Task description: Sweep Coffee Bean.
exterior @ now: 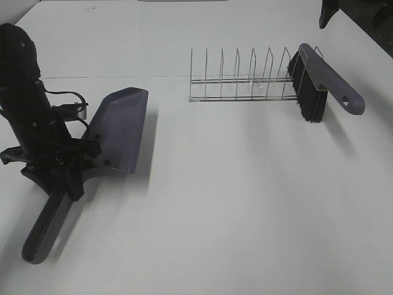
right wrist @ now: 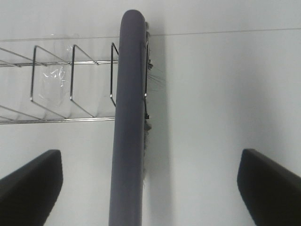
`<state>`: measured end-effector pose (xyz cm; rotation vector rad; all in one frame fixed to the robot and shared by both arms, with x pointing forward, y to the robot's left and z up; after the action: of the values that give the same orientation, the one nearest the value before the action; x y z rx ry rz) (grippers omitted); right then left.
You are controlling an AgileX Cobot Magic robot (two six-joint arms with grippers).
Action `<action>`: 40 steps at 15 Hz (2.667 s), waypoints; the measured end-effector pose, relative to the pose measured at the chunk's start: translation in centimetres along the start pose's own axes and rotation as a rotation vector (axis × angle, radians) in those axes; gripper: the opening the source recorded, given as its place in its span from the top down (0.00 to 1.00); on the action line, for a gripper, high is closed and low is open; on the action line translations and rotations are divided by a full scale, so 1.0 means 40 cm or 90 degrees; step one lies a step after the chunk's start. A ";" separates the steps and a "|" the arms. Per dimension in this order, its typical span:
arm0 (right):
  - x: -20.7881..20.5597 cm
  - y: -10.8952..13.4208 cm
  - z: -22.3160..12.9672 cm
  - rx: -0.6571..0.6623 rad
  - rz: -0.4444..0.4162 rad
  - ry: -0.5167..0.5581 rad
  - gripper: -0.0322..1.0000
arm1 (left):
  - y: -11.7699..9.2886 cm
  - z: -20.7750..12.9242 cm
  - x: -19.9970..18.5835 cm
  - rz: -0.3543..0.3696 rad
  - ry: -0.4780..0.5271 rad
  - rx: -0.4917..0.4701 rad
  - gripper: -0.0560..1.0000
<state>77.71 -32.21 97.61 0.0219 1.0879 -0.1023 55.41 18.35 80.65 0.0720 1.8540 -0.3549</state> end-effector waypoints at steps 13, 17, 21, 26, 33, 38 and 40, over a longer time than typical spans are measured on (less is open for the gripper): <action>-0.387 -0.027 -0.337 -0.054 0.018 0.047 0.17 | 0.000 0.000 0.000 0.000 0.000 0.000 0.65; -0.426 -0.026 -0.507 -0.048 0.035 0.058 0.17 | 0.000 0.000 0.000 0.000 0.000 0.000 0.65; -0.499 -0.028 -0.662 -0.039 0.049 -0.017 0.18 | 0.000 0.000 0.000 0.000 0.000 0.000 0.65; -0.592 -0.028 -0.779 -0.019 0.068 -0.135 0.18 | 0.000 0.000 0.000 0.000 0.000 0.000 0.65; -0.554 -0.029 -0.917 -0.023 0.073 -0.158 0.18 | 0.000 0.000 0.000 0.000 0.000 0.000 0.65; -0.481 -0.012 -0.994 -0.042 0.094 -0.127 0.18 | 0.000 0.000 0.000 0.000 0.000 0.000 0.65; -0.498 -0.009 -0.996 -0.047 0.099 -0.165 0.19 | 0.000 0.000 0.000 0.000 0.000 0.000 0.65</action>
<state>33.34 -28.42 96.76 0.0269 0.8277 0.0735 55.41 18.35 80.65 0.0720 1.8540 -0.3549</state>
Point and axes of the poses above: a point on each arm's last joint axis where the gripper is mounted, x pointing out along that axis toward the gripper, y along the wrist's bending axis when the last joint is at zero, z = x × y, the point moved 9 cm from there along x, pointing out along that axis toward the gripper, and after that the axes turned 2 degrees about x, right-handed, at the moved point
